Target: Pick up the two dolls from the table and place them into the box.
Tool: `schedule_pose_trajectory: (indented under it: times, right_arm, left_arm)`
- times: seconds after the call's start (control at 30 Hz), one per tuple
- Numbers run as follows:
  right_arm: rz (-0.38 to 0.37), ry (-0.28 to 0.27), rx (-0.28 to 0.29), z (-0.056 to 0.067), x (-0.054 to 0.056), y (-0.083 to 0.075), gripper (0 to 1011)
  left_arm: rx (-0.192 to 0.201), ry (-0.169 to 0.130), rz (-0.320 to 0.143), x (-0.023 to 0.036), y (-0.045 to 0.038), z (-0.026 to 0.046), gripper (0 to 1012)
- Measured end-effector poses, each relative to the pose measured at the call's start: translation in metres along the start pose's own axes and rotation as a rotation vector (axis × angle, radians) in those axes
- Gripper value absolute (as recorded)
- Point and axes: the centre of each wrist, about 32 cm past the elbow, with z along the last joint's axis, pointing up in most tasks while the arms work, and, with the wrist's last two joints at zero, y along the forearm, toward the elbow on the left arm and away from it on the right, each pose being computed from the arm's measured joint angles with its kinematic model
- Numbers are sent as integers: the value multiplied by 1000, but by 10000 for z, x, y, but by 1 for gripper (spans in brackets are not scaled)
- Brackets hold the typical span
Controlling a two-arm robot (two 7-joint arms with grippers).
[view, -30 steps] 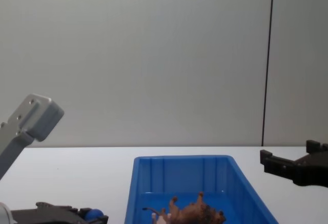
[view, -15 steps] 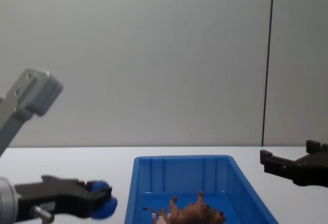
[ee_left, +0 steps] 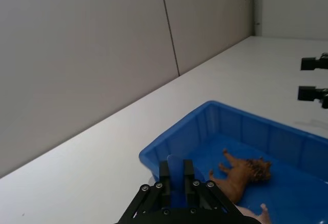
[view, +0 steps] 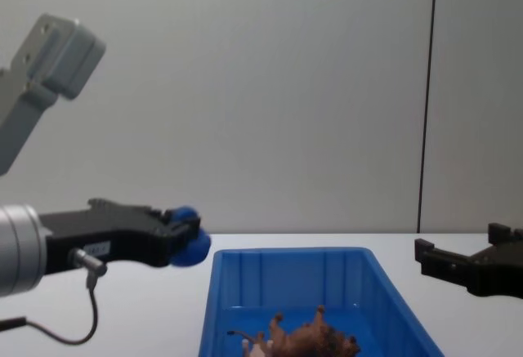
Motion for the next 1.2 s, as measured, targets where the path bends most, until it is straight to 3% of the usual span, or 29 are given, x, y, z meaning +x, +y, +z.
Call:
schedule_pose_trajectory:
  times: [0.23,0.33,0.67,1.2]
  right_arm:
    - [0,0,0,0,0,0,1001]
    - [0,0,0,0,0,0,1001]
    - [0,0,0,0,0,0,1001]
    - [0,0,0,0,0,0,1001]
  left_arm:
    - [-62,-6,-65,3,-42,86,109]
    - [-99,0,-114,0,-71,118,100]
    - [-163,32,-230,-31,-159,131,434]
    - [-203,55,-302,-73,-223,134,918]
